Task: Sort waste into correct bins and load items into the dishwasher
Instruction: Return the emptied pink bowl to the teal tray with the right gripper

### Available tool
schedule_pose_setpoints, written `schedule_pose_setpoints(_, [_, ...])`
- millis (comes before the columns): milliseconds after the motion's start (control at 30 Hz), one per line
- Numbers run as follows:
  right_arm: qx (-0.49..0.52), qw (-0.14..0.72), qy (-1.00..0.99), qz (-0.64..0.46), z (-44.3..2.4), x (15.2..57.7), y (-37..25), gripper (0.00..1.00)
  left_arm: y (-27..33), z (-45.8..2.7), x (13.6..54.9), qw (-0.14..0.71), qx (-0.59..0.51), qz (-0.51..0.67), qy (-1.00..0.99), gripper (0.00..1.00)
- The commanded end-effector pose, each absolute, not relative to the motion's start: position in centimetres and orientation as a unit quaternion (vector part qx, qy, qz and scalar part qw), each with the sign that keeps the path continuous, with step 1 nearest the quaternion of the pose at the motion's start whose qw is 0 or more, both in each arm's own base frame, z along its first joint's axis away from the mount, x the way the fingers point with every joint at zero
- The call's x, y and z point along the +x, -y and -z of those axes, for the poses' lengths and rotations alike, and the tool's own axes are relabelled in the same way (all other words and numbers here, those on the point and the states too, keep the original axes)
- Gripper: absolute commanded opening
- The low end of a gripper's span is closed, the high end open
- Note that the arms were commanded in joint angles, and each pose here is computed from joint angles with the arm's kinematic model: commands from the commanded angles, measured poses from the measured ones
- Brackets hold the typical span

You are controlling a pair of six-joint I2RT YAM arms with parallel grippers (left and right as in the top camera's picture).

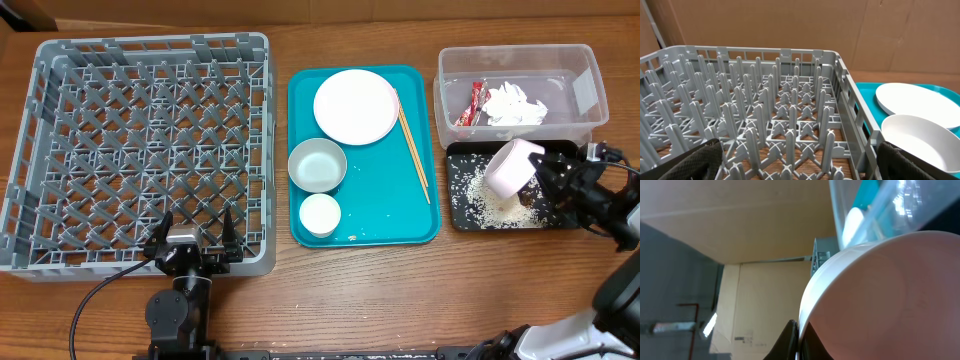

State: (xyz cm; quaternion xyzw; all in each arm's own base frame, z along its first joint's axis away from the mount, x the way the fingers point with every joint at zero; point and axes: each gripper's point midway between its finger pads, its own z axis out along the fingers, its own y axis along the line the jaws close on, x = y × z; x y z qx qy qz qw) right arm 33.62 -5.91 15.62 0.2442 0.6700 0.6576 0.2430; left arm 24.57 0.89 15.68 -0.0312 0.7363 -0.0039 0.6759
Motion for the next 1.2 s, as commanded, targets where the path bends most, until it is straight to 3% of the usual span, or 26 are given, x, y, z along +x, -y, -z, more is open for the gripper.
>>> schedule_pose_setpoints(0, [0.170,0.297,-0.687,-0.641,-21.1,33.8,5.1,0.04,-1.0,-15.6,24.6,0.678,-0.028,-0.004,-0.734,1.00])
schedule_pose_setpoints(233, [0.106,0.311,-0.770,-0.547,-26.0,33.8,-0.4,0.04,-1.0,-15.6,24.6,0.678,-0.028,-0.004,-0.734,1.00])
schedule_pose_setpoints(367, [0.048,0.307,-0.833,-0.458,-26.2,34.0,-6.4,0.04,-1.0,-15.6,24.6,0.678,-0.028,-0.004,-0.734,1.00])
schedule_pose_setpoints(567, [-0.025,0.288,-0.921,-0.262,-20.9,33.9,-13.6,0.04,-1.0,-15.6,24.6,0.678,-0.028,-0.004,-0.734,1.00])
schedule_pose_setpoints(700, [-0.078,0.269,-0.940,-0.197,-17.8,33.0,-18.0,0.04,-1.0,-15.6,24.6,0.678,-0.028,-0.004,-0.734,1.00])
schedule_pose_setpoints(933, [-0.116,0.202,-0.962,-0.144,-11.4,32.0,-21.6,0.04,-1.0,-15.6,24.6,0.678,-0.028,-0.004,-0.734,1.00])
schedule_pose_setpoints(1167, [-0.122,0.172,-0.969,-0.126,-7.9,32.2,-22.1,0.04,-1.0,-15.6,24.6,0.678,-0.028,-0.004,-0.734,1.00])
